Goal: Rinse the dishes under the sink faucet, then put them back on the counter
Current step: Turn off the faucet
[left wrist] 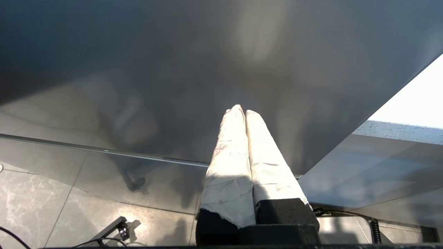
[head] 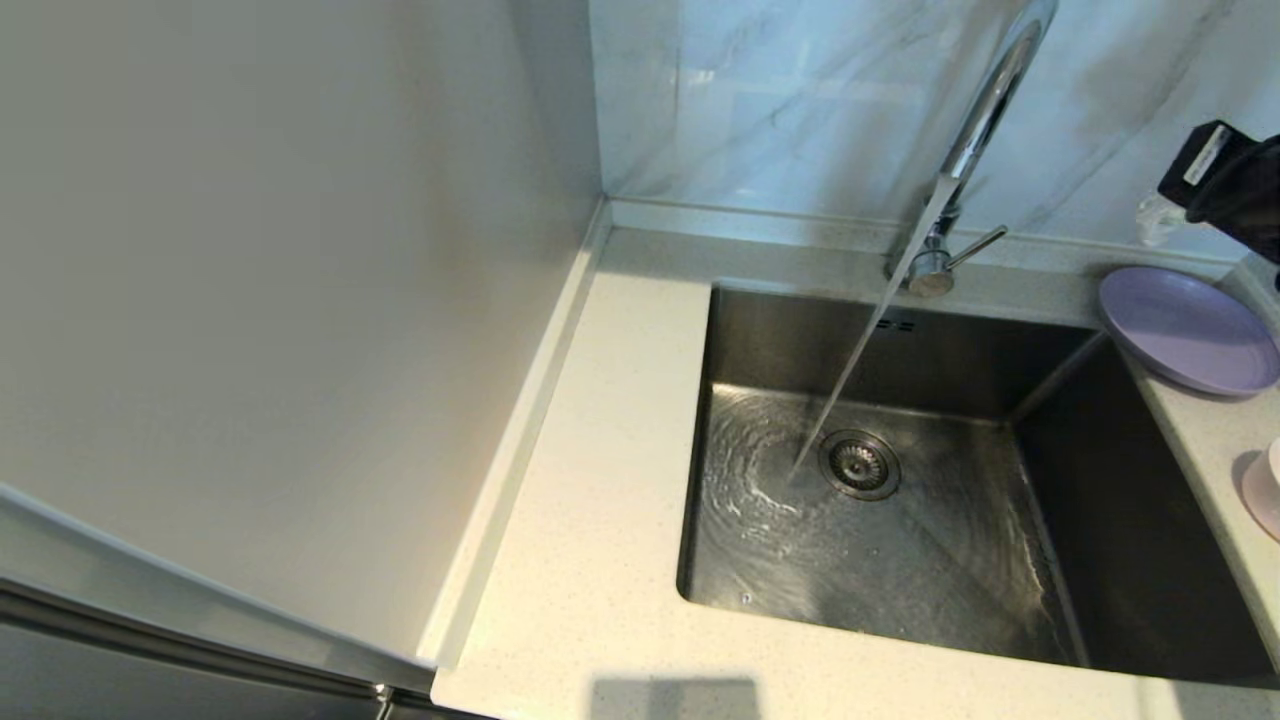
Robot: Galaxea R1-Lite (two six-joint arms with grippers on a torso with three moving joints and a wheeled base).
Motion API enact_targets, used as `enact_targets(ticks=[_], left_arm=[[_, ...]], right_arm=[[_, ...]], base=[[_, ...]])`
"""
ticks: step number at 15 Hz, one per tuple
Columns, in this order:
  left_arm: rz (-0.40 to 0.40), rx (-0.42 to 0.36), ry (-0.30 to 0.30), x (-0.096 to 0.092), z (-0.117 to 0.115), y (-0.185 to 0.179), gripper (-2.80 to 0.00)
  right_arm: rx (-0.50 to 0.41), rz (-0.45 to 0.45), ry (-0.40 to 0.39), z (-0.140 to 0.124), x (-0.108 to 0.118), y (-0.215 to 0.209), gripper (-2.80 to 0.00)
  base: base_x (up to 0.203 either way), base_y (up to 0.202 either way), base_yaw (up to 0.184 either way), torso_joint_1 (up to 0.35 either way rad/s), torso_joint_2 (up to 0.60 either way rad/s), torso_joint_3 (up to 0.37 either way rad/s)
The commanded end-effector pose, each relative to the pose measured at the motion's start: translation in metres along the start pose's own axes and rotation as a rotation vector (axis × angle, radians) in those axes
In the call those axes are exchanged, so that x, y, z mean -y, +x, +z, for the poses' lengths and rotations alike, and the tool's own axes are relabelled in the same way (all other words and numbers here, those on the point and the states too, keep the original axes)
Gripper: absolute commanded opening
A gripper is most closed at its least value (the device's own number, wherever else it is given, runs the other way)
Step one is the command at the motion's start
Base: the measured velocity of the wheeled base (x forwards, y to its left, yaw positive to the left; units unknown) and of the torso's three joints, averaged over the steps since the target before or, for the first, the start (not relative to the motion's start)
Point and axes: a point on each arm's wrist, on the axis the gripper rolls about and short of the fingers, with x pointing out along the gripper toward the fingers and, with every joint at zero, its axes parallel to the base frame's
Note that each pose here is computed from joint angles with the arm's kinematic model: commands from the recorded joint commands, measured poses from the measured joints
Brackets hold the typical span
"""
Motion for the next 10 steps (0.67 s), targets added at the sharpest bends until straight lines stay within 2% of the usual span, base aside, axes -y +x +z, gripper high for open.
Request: enact_targets(ticks=[1, 3, 4, 6, 8, 10], left_arm=[[0.000, 0.000, 0.000, 0.000, 0.000, 0.000, -2.80], [0.000, 0.000, 0.000, 0.000, 0.000, 0.000, -2.80], [0.000, 0.000, 0.000, 0.000, 0.000, 0.000, -2.80], [0.000, 0.000, 0.000, 0.000, 0.000, 0.000, -2.80], [0.000, 0.000, 0.000, 0.000, 0.000, 0.000, -2.80], [-0.001, 0.000, 0.000, 0.000, 0.000, 0.000, -2.80]], right_arm=[[-0.137, 0.141, 0.237, 0.003, 0.011, 0.001, -2.80], [-0.223, 0.215, 0.375, 0.007, 0.017, 0.010, -2.80], [-0.248, 0.230, 0.403, 0.008, 0.022, 0.015, -2.80], [-0.266, 0.295, 0.424, 0.015, 0.036, 0.024, -2.80], [-0.255, 0.311, 0.421, 0.015, 0.044, 0.042, -2.80], [-0.196, 0.323, 0.374, 0.014, 0.042, 0.056, -2.80]], base=[[0.000, 0.000, 0.000, 0.000, 0.00, 0.000], [0.000, 0.000, 0.000, 0.000, 0.00, 0.000], [0.000, 0.000, 0.000, 0.000, 0.00, 0.000], [0.000, 0.000, 0.000, 0.000, 0.00, 0.000], [0.000, 0.000, 0.000, 0.000, 0.00, 0.000], [0.000, 0.000, 0.000, 0.000, 0.00, 0.000]])
